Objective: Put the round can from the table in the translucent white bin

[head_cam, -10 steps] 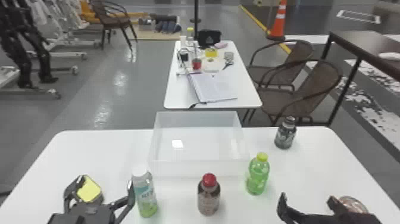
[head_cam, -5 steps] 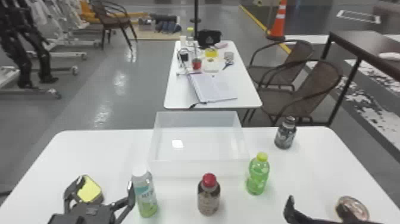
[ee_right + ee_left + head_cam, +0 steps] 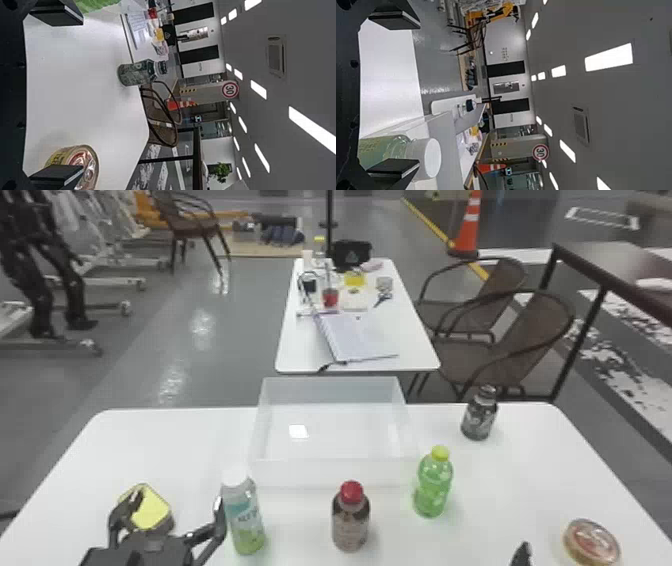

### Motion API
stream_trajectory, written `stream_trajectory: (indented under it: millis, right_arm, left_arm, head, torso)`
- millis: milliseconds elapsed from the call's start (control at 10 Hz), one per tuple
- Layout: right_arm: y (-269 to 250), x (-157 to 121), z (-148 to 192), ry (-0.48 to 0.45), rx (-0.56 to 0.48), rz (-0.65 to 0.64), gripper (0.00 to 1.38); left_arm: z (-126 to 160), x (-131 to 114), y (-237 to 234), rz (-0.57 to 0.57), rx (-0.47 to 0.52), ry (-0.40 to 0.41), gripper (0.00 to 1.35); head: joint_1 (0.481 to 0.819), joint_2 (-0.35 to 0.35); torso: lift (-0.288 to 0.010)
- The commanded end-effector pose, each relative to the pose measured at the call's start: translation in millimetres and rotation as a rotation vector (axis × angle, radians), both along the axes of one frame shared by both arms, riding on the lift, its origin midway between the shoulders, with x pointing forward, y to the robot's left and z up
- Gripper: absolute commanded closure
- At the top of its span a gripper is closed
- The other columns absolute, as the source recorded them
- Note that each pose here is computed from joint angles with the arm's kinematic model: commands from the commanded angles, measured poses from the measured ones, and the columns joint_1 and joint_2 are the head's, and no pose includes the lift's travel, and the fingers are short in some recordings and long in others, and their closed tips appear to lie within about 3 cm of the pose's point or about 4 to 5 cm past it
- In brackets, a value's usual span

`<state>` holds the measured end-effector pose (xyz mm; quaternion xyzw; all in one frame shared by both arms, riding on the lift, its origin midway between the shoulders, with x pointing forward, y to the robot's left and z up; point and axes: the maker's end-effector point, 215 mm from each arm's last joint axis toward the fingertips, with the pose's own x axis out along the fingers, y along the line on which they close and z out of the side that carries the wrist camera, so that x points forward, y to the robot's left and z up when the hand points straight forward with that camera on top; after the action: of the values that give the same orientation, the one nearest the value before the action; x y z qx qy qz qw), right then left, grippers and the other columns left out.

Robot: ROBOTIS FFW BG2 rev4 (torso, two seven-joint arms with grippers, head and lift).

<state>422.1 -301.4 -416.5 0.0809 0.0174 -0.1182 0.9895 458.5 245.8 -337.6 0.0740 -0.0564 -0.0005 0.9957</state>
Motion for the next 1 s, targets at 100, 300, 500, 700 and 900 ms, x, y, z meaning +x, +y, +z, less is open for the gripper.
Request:
stream_trajectory:
  millis: [100,300,500,700,900]
  right_arm:
    - [-13.4,-5.7,-21.0,0.035,0.040,-0.035,0.00]
    - [-32.3,-15.0,-37.0,0.060,0.072,-0.092,0.00]
    - [-54.7,-15.2,-37.9,0.051,0.058,-0.130,0.01]
    - [-83.1,-13.9,-40.3,0.053,0.046,-0.177,0.02]
    - [-106.0,-6.3,-36.9,0.034,0.029,-0.200,0.10]
  left_arm:
    - [-0.8,0.1,-0.9,0.000,-0.005,0.002,0.09]
    - [-0.6,-0.1,0.0,0.001,-0.006,0.001,0.09]
    - [-0.6,-0.3,0.4,0.001,-0.005,-0.001,0.09]
    - [0.0,0.2,0.6,-0.001,-0.004,-0.002,0.09]
    - [0.4,0.0,1.7,-0.001,-0.004,-0.003,0.09]
  head:
    - [0.549,0.000]
    - [0.549,0.000]
    - [0.549,0.000]
    - [0.549,0.000]
    - [0.549,0.000]
  torso:
    - [-0.100]
    - [-0.100]
    - [-0.100]
    - [-0.100]
    - [-0.100]
